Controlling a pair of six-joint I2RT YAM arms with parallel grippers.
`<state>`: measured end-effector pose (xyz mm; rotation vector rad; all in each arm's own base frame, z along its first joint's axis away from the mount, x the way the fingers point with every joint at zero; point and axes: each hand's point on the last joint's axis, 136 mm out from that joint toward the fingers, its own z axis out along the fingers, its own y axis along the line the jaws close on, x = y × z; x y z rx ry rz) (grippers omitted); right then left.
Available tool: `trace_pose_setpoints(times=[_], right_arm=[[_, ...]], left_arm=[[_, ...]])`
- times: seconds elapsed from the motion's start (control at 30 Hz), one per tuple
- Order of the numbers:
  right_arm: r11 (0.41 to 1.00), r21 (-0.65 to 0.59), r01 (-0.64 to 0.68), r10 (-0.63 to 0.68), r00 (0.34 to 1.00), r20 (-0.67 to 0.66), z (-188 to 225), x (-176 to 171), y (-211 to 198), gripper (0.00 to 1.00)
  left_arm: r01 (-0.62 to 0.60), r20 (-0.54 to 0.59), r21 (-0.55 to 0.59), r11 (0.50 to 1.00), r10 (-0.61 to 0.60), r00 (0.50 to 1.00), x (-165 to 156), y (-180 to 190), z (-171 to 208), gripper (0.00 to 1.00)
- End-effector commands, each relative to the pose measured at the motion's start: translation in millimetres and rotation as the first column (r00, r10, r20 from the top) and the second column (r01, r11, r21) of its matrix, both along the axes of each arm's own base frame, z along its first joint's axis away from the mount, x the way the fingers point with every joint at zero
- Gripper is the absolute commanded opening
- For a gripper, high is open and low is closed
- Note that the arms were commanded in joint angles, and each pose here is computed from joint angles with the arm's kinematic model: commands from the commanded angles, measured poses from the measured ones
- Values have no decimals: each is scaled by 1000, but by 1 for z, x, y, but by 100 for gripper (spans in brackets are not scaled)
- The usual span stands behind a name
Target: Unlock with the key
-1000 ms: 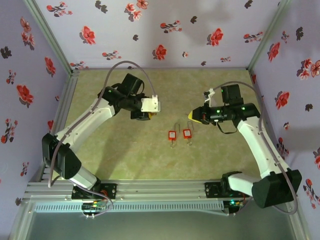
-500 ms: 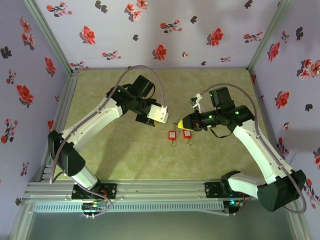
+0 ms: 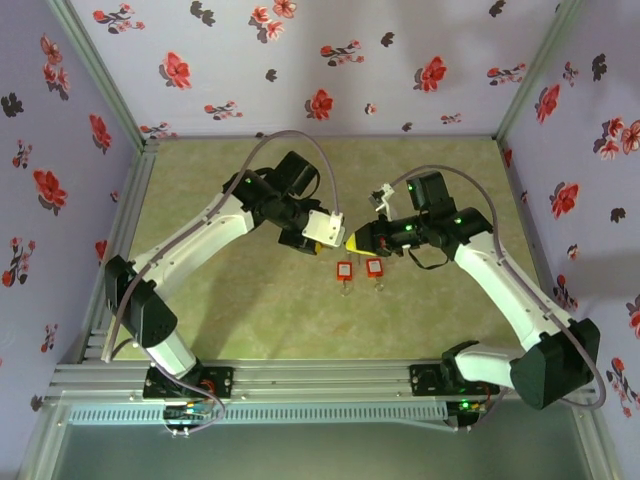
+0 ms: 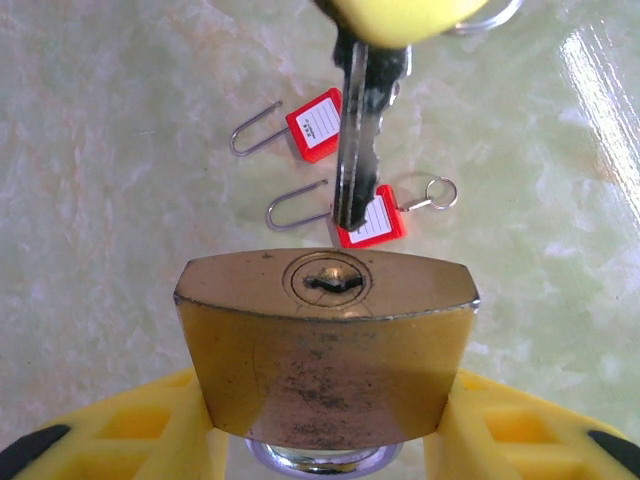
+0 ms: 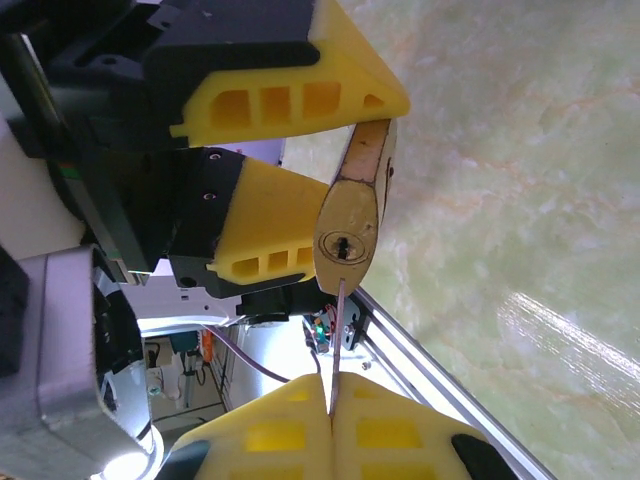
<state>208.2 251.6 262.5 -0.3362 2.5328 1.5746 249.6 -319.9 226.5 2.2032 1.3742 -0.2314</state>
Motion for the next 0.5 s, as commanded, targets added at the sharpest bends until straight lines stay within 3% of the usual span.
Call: trace_pose_setpoints(times=[0.0, 0.47], right_arm=[[1000, 6, -21, 21, 1000, -5, -3, -3, 2, 0], [1000, 9, -17, 17, 1000, -16, -9, -3, 3, 0]], left_arm=[[10, -15, -40, 999, -11, 1000, -4, -9, 13, 0], [35, -31, -19, 999, -36, 999, -15, -16, 6, 0]])
